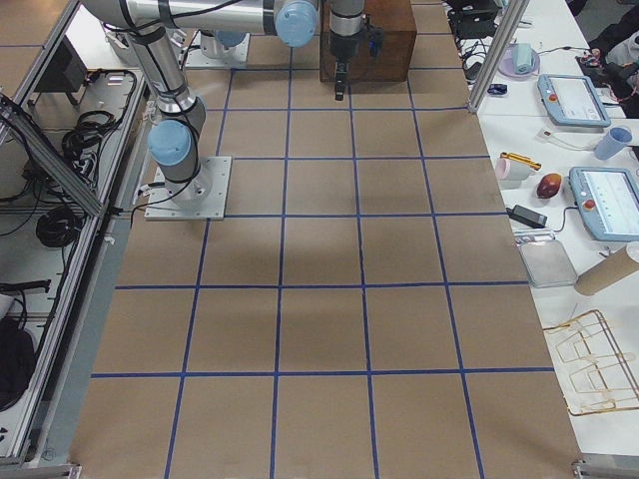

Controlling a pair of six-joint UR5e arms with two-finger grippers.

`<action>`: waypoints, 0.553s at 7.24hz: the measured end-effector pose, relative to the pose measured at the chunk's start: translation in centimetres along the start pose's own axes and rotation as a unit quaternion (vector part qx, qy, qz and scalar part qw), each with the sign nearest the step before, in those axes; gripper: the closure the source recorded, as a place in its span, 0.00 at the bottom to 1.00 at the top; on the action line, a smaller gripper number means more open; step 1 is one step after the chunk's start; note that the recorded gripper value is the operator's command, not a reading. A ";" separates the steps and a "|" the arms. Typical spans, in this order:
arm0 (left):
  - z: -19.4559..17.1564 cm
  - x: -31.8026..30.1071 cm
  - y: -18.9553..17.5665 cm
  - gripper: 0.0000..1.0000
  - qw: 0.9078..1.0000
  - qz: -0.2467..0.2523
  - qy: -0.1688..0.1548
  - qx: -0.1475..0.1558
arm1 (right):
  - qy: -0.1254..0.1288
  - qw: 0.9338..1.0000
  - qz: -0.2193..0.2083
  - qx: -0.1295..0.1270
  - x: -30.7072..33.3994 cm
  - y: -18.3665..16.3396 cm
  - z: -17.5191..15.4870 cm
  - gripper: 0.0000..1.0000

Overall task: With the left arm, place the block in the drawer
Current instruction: 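Release the handle and move the left gripper down to the yellow block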

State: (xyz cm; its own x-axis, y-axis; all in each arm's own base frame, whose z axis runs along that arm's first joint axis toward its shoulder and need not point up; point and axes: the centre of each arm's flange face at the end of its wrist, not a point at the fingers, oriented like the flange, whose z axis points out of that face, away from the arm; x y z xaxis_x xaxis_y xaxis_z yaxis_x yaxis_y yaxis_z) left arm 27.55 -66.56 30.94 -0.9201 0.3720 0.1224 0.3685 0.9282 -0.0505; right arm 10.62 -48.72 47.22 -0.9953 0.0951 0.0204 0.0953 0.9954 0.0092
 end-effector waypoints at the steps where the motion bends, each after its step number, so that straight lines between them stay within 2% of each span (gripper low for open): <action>1: -1.3 0.3 0.2 0.00 1.000 0.000 -0.006 0.003 | 0.000 1.000 0.000 0.000 0.0 0.0 0.0 0.00; 4: -5.9 -3.4 3.7 0.00 0.998 -0.038 -0.038 0.023 | 0.000 1.000 0.000 0.000 0.0 0.0 0.0 0.00</action>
State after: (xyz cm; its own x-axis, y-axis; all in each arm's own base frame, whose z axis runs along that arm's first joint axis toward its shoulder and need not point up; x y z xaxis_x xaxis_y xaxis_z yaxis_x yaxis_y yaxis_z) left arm 32.80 -64.42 36.20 -0.9535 0.2969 0.0519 0.2916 0.9523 -0.0900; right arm 10.61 -48.72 47.21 -0.9953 0.0951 0.0204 0.0954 0.9954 0.0095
